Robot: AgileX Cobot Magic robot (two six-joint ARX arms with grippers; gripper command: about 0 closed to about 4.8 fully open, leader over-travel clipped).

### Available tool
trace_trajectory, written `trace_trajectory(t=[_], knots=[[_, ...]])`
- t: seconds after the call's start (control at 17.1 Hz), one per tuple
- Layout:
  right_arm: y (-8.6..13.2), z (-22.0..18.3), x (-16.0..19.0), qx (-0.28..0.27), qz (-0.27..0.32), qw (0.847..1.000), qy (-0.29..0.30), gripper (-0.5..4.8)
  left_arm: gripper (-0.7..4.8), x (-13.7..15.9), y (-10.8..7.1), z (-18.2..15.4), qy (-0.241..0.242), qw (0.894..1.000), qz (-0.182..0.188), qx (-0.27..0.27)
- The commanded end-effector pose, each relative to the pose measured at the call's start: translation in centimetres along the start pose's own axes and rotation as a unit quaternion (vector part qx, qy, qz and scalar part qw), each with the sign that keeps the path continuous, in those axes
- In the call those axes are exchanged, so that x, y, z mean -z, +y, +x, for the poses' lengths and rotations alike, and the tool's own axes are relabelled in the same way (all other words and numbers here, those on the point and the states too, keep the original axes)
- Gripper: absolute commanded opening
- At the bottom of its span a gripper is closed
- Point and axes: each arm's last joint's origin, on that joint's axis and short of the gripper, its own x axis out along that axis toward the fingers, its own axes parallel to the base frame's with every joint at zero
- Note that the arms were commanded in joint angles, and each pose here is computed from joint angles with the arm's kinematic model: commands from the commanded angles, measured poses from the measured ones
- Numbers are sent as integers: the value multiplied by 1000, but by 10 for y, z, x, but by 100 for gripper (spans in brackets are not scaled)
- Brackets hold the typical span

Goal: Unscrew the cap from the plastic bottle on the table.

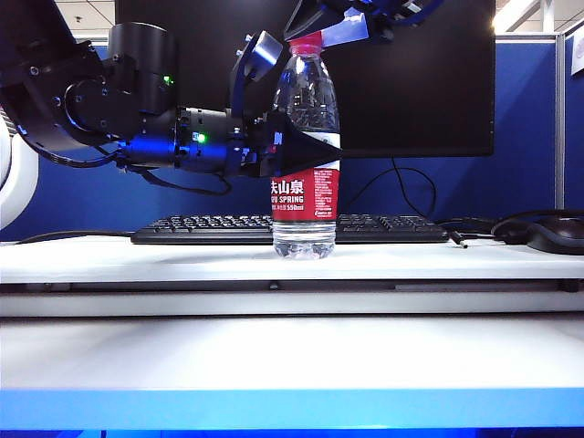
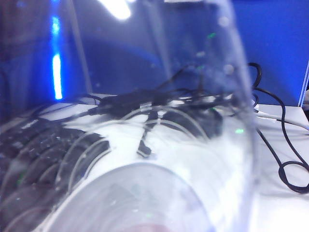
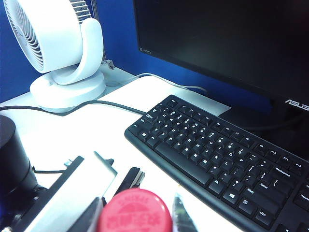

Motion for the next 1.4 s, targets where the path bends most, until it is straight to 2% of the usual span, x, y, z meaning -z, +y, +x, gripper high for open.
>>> trace_trajectory(t=[0.06,0.17,0.52,0.82,0.93,1.05,1.22,1.28,1.4], knots=[[2,-2,-4,-36,-21,999,-12,101,241,1,0,0,3,1000,-1,-1],[-2,-3,-3,-58,-36,998,-8,82,241,1,0,0,3,1000,-1,-1],[-28,-11,-3,-110,-62,992,-19,80,241,0,0,0,2,1000,-1,5],[-51,-12,2,-184,-67,980,-34,80,241,0,-1,0,1,1000,-1,12],[-61,-6,5,-232,-74,968,-54,80,241,0,-1,0,1,1000,-2,12],[-64,-1,3,-259,-74,961,-58,80,241,0,-1,0,0,1000,-5,14],[-71,11,-8,-348,-62,933,-65,79,241,0,-1,0,-1,1000,-8,23],[-73,12,-10,-364,-58,927,-65,79,241,0,-1,0,-1,1000,-9,23],[-77,12,-11,-370,-53,925,-65,75,241,0,-2,0,-2,1000,-10,25]])
